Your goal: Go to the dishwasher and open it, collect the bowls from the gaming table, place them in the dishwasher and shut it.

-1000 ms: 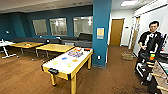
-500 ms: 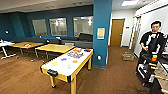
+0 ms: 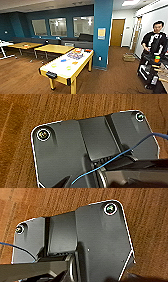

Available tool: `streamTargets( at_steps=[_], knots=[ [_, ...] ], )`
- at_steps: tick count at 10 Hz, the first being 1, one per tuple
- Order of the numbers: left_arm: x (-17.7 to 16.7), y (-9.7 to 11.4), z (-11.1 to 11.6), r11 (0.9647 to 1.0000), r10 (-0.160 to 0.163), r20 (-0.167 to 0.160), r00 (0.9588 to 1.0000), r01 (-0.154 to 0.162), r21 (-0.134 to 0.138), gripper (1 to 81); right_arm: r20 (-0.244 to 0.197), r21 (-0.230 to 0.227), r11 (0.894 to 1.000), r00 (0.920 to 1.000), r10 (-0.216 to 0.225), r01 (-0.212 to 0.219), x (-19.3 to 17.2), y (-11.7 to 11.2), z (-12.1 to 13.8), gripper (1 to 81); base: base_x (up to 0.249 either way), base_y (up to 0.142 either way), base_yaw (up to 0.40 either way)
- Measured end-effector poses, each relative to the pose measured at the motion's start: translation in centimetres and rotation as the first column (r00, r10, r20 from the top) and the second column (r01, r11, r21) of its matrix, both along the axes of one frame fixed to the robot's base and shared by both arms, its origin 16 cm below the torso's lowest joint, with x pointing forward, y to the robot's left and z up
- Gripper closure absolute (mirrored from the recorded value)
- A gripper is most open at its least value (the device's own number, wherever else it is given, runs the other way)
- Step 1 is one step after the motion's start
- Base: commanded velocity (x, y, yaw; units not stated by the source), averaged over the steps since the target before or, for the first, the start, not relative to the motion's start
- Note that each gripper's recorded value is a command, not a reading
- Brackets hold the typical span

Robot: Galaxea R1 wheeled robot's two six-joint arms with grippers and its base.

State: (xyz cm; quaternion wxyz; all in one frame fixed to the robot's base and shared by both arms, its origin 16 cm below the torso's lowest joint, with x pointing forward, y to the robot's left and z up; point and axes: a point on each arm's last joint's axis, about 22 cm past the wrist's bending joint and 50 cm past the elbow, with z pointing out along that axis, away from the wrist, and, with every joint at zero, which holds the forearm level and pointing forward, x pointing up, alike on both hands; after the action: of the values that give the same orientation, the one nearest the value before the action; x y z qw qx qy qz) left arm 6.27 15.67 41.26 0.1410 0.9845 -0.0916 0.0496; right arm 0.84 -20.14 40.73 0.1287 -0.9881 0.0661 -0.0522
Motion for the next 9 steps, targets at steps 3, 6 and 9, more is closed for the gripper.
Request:
streamTargets(
  at_steps=[3,6,9],
  knots=[
    [-0.03,0.01,-0.01,1.0000,0.000,-0.001,1.0000,0.000,0.000,1.0,-0.001,0.002,1.000,1.0000,0.001,-0.001,-0.03,0.23,0.01,1.0,0.119,0.066,0.000],
    [-0.03,0.01,-0.01,1.0000,0.000,-0.001,1.0000,0.000,0.000,1.0,0.002,0.002,1.000,1.0000,0.001,-0.001,0.27,0.20,0.03,1.0,0.132,0.077,0.000],
    [0.01,-0.03,0.00,1.0000,0.000,0.000,1.0000,0.000,-0.001,1.0,0.004,0.002,1.000,1.0000,0.001,-0.001,0.42,0.19,0.04,1.0,0.117,0.088,0.000]
  ],
)
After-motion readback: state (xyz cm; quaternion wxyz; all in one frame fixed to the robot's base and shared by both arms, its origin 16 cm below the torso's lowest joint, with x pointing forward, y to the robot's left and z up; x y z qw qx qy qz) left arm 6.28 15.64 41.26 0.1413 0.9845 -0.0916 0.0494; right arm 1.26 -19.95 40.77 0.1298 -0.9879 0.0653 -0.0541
